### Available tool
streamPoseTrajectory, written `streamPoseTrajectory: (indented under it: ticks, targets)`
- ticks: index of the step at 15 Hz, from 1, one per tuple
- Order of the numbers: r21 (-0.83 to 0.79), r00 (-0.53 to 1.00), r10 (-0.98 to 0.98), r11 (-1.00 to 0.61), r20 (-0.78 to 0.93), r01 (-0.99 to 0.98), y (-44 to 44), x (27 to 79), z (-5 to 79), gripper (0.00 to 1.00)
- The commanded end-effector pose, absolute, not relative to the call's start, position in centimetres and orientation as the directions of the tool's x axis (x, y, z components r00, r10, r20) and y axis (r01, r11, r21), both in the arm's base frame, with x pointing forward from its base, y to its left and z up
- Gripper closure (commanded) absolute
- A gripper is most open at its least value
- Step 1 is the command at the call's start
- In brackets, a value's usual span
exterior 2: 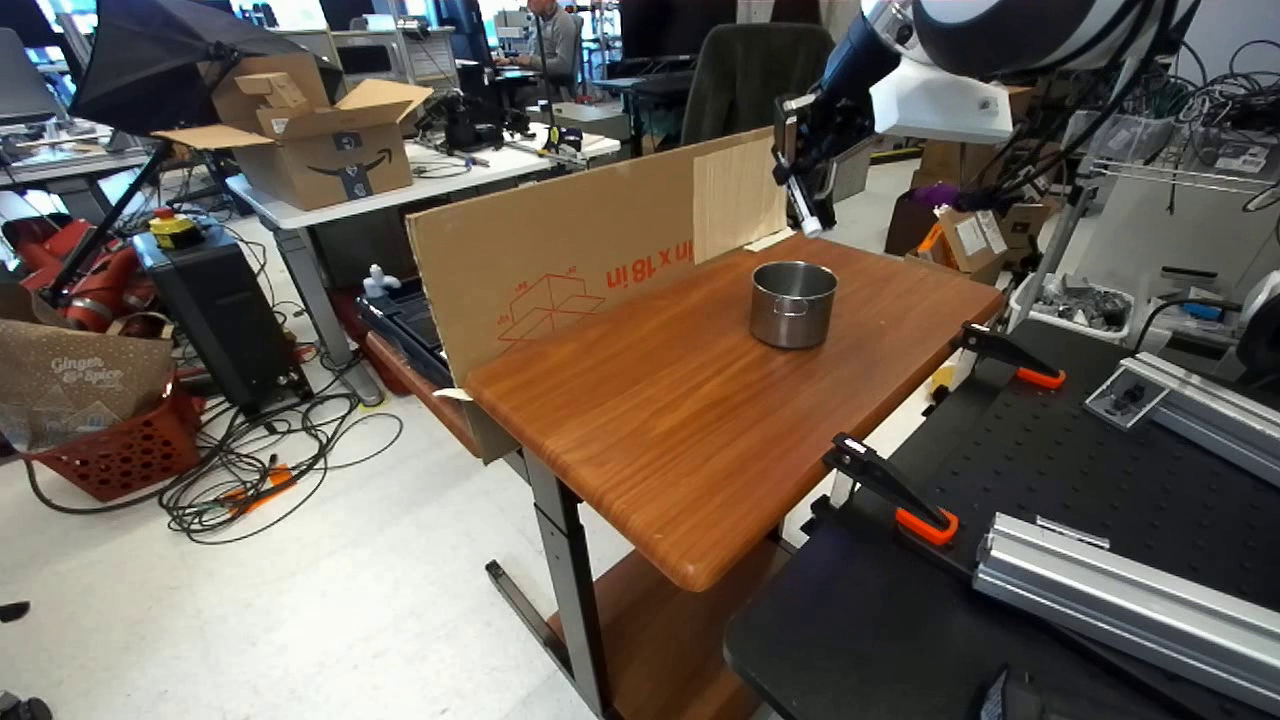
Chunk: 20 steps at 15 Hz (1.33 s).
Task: Put the marker in the pot
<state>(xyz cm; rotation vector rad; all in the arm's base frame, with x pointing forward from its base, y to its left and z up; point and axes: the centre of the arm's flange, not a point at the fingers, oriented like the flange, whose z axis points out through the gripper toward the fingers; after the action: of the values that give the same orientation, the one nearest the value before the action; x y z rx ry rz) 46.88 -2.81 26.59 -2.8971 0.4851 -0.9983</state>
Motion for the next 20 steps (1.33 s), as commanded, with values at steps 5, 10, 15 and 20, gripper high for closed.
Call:
streamPoseTrajectory:
  ticks: [5,10,15,20]
  targets:
    - [-0.116,0.722,-0.305,-0.947,0.621,-0.301,-2.1,47.4,24.8,0.95]
    - [-0.093,0.765,-0.311,-0.944,0.564,-0.315,-2.2,47.0,23.3,0.95]
    - [-0.075,0.794,-0.301,-0.948,0.528,-0.309,-1.6,46.5,21.6,0.95]
    - [-0.065,0.805,-0.288,-0.952,0.519,-0.299,-1.0,46.5,20.8,0.95]
